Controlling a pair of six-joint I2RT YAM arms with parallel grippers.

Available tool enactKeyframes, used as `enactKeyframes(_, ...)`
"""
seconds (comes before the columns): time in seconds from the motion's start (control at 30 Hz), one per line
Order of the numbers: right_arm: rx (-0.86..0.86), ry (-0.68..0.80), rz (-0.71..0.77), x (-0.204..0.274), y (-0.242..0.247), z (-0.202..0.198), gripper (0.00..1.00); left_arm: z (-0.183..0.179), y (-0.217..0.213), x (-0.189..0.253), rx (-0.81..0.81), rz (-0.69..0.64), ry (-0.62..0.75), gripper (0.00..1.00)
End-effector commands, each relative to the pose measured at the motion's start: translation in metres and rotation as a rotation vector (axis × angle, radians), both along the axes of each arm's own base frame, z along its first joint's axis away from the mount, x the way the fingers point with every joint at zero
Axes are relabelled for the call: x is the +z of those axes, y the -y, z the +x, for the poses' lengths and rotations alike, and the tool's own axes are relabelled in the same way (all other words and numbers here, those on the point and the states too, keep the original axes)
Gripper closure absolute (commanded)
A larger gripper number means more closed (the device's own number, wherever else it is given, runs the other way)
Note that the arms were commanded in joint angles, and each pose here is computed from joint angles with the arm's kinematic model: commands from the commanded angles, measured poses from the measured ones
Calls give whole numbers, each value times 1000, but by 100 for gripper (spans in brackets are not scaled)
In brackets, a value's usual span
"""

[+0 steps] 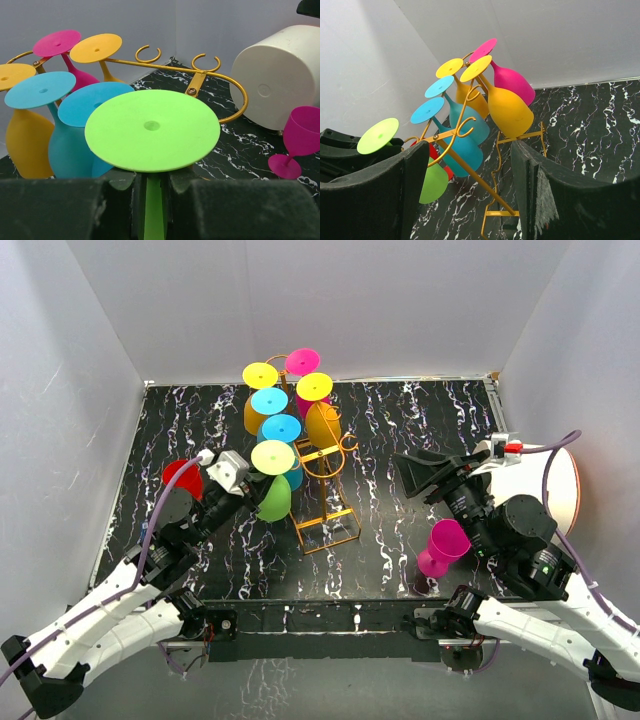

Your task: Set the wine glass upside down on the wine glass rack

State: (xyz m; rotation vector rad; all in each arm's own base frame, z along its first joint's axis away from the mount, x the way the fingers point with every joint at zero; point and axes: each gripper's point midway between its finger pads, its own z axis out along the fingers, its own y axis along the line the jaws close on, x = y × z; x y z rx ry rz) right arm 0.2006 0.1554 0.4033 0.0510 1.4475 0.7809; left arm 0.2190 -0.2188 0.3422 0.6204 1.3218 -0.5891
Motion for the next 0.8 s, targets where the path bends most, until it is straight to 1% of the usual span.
enactKeyframes(0.0, 13, 39, 44, 17, -2, -2, 36, 3, 0, 10, 11, -24, 37, 100)
enactKeyframes(0.27, 15, 38, 43, 17, -2, -2, 36, 4, 3, 1, 5, -25, 9, 100)
enactKeyframes(0.77, 18, 40, 47, 18, -2, -2, 36, 8, 16, -4, -32, -21, 5, 100)
